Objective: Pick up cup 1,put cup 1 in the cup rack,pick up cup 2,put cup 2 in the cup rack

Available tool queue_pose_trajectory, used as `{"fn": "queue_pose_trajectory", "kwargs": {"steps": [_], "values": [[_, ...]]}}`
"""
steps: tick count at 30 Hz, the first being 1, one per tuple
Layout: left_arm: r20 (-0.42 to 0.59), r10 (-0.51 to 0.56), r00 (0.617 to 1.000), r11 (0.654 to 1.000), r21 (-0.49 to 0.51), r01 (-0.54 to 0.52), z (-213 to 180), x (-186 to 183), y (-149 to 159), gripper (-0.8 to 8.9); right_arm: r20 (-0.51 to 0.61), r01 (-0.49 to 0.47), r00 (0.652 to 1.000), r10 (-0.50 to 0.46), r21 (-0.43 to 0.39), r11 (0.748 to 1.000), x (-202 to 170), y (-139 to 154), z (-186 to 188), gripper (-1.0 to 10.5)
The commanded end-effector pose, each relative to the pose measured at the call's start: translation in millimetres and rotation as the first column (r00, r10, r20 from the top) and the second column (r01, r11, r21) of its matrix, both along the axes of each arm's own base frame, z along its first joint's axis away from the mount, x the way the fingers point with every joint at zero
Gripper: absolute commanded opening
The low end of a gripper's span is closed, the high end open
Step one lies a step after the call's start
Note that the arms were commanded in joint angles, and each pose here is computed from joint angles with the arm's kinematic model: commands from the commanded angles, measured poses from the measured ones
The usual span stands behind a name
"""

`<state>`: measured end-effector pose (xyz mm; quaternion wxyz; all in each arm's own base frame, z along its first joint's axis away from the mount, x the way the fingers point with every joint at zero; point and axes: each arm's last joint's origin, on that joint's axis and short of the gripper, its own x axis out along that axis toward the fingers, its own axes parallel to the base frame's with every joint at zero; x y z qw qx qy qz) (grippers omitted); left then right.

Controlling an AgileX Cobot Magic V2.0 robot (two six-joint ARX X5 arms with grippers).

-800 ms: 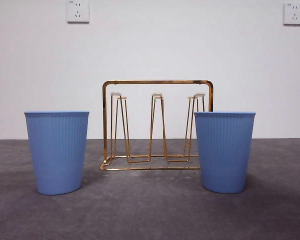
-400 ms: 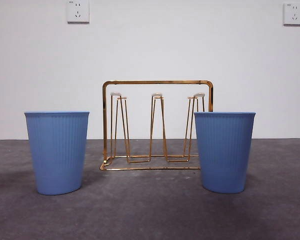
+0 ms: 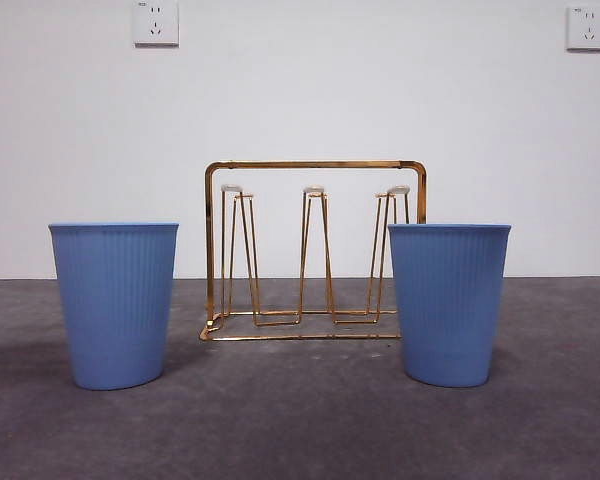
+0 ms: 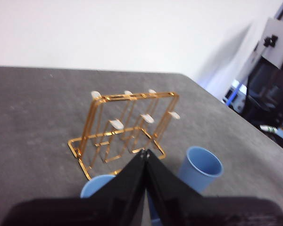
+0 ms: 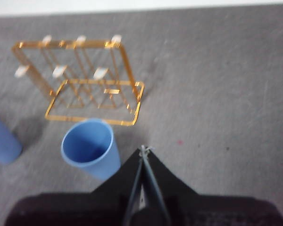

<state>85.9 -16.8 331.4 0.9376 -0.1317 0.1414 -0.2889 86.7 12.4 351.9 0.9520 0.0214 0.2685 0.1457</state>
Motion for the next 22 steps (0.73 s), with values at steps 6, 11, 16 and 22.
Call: {"fn": "queue_pose_trajectory", "kwargs": {"steps": [6, 11, 16, 22], "values": [[-0.074, -0.071, 0.995, 0.992, 0.1, 0.078, 17, -1, -2, -0.06, -0.072, -0.104, 0.992, 0.102, -0.023, 0.994, 7, 3, 6, -0.1], [-0.106, -0.101, 0.989, 0.988, 0.11, 0.113, 17, 1, -5, 0.0, -0.128, -0.11, 0.986, 0.107, -0.018, 0.994, 12, 3, 2, 0.0], [-0.13, -0.12, 0.984, 0.987, 0.095, 0.133, 16, 4, -7, 3.27, -0.131, -0.127, 0.983, 0.125, -0.001, 0.992, 13, 4, 2, 1.9], [-0.169, -0.198, 0.966, 0.978, 0.035, 0.207, 15, 10, -11, 7.42, -0.131, -0.134, 0.982, 0.137, 0.027, 0.991, 14, 5, 3, 5.4]]}}
